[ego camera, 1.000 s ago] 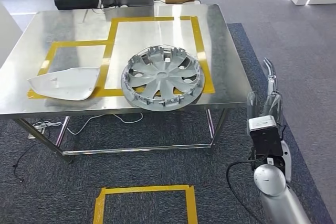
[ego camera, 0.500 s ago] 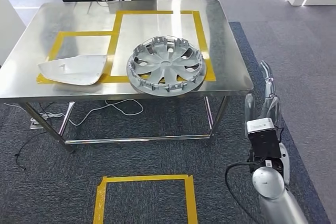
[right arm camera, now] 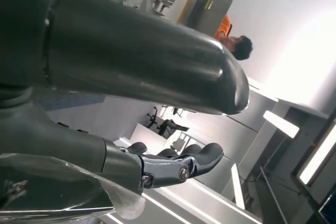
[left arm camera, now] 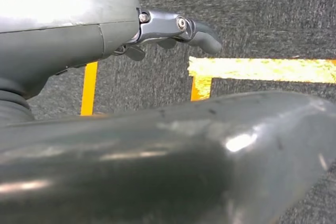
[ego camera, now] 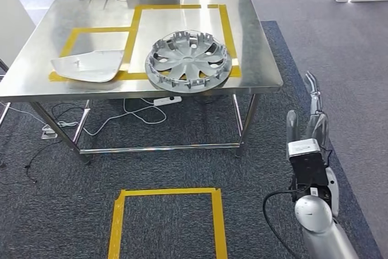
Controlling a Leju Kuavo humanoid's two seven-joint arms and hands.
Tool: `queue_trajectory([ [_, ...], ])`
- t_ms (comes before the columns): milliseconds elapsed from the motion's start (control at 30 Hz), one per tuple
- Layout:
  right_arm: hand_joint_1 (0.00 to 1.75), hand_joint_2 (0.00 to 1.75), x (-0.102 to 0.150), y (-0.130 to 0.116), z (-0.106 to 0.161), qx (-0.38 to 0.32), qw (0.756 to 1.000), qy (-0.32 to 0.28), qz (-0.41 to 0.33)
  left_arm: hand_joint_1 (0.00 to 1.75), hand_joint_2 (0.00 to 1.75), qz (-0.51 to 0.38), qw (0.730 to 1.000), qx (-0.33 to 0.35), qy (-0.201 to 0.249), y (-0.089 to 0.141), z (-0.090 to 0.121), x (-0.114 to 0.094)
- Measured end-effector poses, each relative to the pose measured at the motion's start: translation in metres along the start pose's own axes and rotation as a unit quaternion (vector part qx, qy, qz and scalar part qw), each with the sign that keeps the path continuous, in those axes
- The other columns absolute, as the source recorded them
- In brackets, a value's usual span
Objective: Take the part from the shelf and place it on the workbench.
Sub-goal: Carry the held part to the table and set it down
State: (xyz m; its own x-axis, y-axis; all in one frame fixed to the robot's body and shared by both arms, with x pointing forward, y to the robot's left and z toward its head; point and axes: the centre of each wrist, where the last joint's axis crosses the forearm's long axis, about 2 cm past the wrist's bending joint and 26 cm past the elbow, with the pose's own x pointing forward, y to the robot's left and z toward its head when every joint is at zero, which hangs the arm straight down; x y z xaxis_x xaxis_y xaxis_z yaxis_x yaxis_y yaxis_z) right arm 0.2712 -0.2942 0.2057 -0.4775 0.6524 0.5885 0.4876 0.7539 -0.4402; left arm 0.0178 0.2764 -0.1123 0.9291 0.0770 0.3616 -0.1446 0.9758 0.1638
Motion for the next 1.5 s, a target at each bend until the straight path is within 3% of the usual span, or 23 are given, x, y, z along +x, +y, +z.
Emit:
queue_trajectory([
  [1500,0.0,0.0,0.0014,-0.0005,0.0011,0.01,1.0,-0.016,0.021,0.0,0.0,-0.002,1.0,-0.001,-0.014,0.001,-0.0006,0.0014],
])
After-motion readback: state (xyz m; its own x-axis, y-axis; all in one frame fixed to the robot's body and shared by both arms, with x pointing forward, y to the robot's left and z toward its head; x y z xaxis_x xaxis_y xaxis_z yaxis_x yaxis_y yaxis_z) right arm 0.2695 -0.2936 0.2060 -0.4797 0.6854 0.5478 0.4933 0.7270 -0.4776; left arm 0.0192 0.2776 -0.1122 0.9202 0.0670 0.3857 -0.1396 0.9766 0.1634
